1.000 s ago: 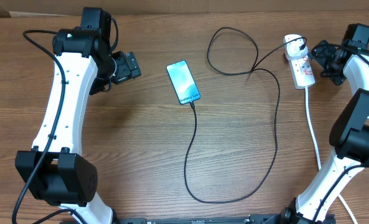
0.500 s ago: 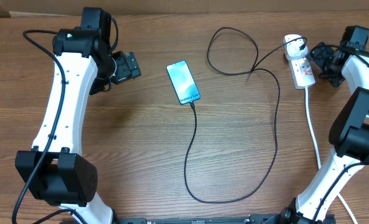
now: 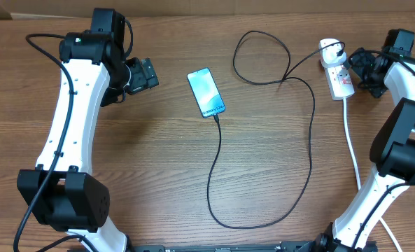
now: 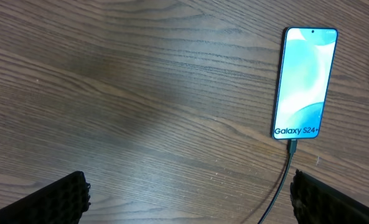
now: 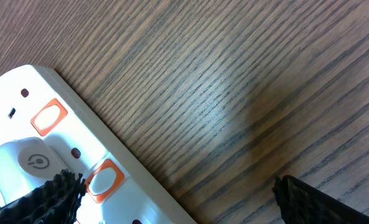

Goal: Plug charger to phone and switch on socket

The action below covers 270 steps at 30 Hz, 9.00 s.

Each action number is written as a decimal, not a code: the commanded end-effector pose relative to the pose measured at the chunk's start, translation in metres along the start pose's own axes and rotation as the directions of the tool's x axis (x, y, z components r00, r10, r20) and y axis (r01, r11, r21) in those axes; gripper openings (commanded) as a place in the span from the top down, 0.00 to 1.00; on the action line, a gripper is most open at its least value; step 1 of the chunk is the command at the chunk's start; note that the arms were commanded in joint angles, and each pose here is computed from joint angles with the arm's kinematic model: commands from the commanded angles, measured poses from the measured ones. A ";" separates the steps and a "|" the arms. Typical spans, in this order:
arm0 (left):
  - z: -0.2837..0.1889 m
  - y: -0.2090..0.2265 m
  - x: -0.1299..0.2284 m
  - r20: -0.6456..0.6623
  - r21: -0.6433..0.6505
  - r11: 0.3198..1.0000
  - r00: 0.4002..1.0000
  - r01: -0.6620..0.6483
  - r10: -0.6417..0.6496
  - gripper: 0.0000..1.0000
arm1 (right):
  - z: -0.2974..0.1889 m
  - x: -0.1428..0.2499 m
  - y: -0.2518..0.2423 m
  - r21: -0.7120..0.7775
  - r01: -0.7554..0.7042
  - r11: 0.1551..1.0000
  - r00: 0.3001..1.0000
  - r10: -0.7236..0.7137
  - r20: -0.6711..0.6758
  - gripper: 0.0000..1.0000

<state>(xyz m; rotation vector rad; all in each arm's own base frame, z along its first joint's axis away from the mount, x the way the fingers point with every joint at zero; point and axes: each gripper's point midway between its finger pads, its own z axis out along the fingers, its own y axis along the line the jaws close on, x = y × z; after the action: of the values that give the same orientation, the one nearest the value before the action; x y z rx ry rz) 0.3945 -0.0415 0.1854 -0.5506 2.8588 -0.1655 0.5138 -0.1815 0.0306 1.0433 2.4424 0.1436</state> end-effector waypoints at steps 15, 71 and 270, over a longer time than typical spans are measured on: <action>-0.004 0.001 -0.003 0.019 -0.006 1.000 1.000 -0.008 0.008 0.00 | 0.020 0.015 0.001 -0.002 0.010 1.000 1.000 -0.010 -0.030 0.00; -0.004 0.001 -0.003 0.019 -0.006 1.000 1.000 -0.008 0.008 0.00 | 0.021 0.035 0.013 0.009 0.041 0.999 0.996 -0.040 -0.082 0.00; -0.004 0.000 -0.003 0.019 -0.006 1.000 1.000 -0.009 0.009 0.00 | -0.318 0.228 0.008 -0.312 0.657 0.686 0.493 -0.078 0.867 0.00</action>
<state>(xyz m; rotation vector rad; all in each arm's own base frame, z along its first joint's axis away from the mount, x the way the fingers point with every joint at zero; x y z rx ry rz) 0.3945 -0.0408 0.1854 -0.5513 2.8582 -0.1594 0.2340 0.0141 0.2292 0.1029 1.5088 0.2446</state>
